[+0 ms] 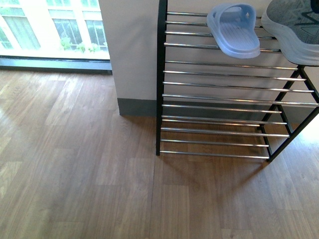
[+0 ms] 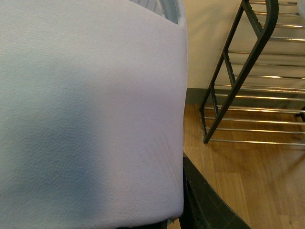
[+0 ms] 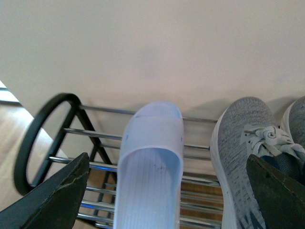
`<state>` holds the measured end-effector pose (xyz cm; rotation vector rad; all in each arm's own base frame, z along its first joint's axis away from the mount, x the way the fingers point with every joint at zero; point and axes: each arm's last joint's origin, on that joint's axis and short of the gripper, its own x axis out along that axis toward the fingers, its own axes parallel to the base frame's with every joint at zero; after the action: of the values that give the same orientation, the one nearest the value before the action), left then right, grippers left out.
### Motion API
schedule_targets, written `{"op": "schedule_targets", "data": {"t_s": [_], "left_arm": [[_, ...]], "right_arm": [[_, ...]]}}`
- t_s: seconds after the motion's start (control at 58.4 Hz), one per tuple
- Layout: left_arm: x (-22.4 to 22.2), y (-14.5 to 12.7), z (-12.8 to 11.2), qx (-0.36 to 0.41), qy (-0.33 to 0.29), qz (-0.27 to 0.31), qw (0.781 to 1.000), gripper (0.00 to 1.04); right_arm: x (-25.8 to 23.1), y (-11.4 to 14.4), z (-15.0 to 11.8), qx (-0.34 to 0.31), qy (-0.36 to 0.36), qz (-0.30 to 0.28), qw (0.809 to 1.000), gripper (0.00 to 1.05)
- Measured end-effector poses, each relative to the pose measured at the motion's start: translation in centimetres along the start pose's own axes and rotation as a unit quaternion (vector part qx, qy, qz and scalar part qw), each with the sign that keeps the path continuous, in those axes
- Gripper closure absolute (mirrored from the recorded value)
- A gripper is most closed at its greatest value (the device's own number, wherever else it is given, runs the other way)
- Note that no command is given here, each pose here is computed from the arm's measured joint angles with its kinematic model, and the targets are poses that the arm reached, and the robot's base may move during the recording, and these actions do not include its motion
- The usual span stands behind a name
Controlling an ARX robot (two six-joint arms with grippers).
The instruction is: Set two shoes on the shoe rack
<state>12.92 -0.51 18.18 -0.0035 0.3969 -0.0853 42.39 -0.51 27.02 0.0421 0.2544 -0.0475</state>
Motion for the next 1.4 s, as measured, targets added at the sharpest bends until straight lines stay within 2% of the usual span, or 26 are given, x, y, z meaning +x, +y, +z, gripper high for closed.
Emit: {"op": "schedule_targets", "data": {"t_s": [0.086,0.308,0.497,0.599,0.737,0.856,0.942,1.011,1.079,1.199,1.336,1.405], "left_arm": [[0.0,0.0,0.0,0.000,0.000,0.000,1.000,1.03],[0.0,0.0,0.0,0.000,0.000,0.000,1.000,1.03],[0.0,0.0,0.0,0.000,0.000,0.000,1.000,1.03],[0.0,0.0,0.0,0.000,0.000,0.000,1.000,1.03],[0.0,0.0,0.0,0.000,0.000,0.000,1.000,1.03],[0.0,0.0,0.0,0.000,0.000,0.000,1.000,1.03],[0.0,0.0,0.0,0.000,0.000,0.000,1.000,1.03],[0.0,0.0,0.0,0.000,0.000,0.000,1.000,1.03],[0.0,0.0,0.0,0.000,0.000,0.000,1.000,1.03],[0.0,0.0,0.0,0.000,0.000,0.000,1.000,1.03],[0.0,0.0,0.0,0.000,0.000,0.000,1.000,1.03],[0.0,0.0,0.0,0.000,0.000,0.000,1.000,1.03]], "right_arm": [[-3.9,-1.2,-0.2,0.019,-0.040,0.010,0.999,0.09],[-12.2,-4.3,-2.7,0.030,-0.093,-0.014,0.995,0.09],[-16.7,-5.6,-4.9,0.035,-0.128,-0.042,0.990,0.09],[-18.3,-5.9,-6.1,0.045,-0.143,-0.055,0.987,0.09],[-19.2,-6.5,-7.6,0.051,-0.158,-0.102,0.981,0.09],[-19.3,-6.6,-7.8,0.050,-0.155,-0.101,0.981,0.09],[-19.9,-6.0,-8.7,0.009,-0.129,-0.001,0.992,0.26],[-20.5,-5.2,-9.8,-0.005,-0.125,0.020,0.992,0.38],[-21.4,-4.4,-11.2,-0.010,-0.121,0.021,0.992,0.55],[-22.2,-3.8,-12.3,-0.015,-0.122,0.019,0.992,0.73],[-23.3,-3.0,-13.8,-0.017,-0.123,0.021,0.992,1.03],[-23.9,-2.6,-14.5,-0.019,-0.122,0.021,0.992,1.03]]}}
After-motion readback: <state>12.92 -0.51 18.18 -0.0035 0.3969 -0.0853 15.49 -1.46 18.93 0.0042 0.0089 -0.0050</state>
